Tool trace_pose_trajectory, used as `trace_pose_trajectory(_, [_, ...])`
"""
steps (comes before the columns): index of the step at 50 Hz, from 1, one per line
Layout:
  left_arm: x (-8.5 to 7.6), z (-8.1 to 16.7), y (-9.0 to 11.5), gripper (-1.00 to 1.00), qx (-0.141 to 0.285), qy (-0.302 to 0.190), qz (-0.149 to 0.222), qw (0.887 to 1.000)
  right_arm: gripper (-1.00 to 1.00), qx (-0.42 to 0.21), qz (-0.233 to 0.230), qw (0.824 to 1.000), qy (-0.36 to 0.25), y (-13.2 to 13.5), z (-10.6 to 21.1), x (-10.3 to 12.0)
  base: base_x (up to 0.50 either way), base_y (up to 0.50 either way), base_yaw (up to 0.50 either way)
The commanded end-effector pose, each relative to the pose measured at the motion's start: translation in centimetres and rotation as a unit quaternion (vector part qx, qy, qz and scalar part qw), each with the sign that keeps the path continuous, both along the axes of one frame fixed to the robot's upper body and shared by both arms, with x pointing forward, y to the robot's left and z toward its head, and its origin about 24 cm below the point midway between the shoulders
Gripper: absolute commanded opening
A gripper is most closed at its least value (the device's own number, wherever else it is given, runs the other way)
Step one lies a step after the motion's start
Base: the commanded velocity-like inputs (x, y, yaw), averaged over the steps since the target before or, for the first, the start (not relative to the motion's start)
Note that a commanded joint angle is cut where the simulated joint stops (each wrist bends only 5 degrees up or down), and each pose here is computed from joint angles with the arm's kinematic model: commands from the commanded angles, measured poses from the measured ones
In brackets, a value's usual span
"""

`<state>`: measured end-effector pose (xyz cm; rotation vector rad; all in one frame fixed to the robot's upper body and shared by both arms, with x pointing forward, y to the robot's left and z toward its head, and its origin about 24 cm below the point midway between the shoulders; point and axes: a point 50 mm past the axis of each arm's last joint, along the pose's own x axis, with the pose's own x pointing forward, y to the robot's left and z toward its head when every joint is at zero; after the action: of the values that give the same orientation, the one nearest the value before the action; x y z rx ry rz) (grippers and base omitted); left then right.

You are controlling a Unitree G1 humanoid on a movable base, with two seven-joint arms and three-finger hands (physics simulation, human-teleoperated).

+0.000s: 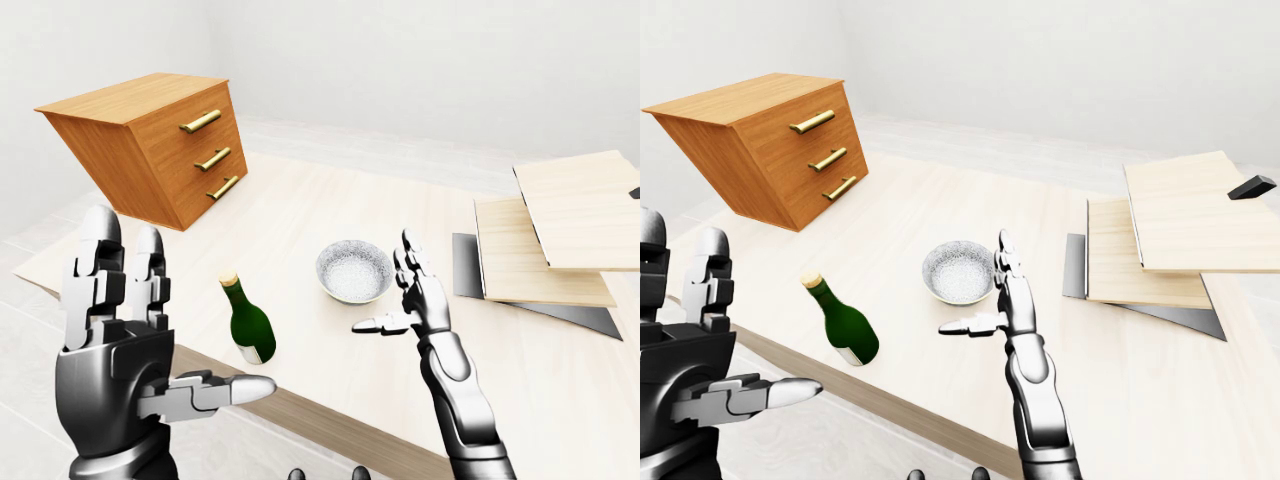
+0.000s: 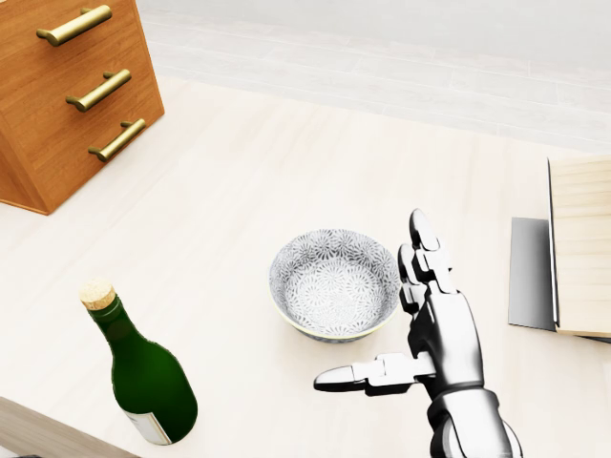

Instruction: Put the wine bottle on the wine rack.

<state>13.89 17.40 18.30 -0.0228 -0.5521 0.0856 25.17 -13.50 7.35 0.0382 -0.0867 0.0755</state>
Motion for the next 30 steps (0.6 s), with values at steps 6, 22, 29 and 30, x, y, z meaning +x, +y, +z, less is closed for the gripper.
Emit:
trace_pose_trajectory(6, [0.0, -0.4, 1.4, 1.00, -0.005, 0.005, 0.020, 1.000, 1.00, -0.021, 0.026, 0.999, -0.015, 2.3, 0.8, 1.4, 0.00, 0.00, 0.00])
trace_pose_trajectory(22, [-1.2, 0.2, 2.1, 1.00, -0.003, -0.007, 0.029, 1.000, 1.00, -0.035, 0.057, 0.997, -0.040, 4.9, 2.2, 2.7, 0.00, 0.00, 0.00])
trace_pose_trajectory(29, [-1.3, 0.1, 2.2, 1.00, -0.002, -0.001, 0.028, 1.000, 1.00, -0.042, 0.066, 0.996, -0.037, 5.3, 2.3, 3.5, 0.00, 0.00, 0.00])
trace_pose_trajectory(30, [-1.3, 0.1, 2.2, 1.00, -0.001, 0.000, 0.029, 1.000, 1.00, -0.042, 0.068, 0.996, -0.036, 5.4, 2.3, 3.7, 0.00, 0.00, 0.00])
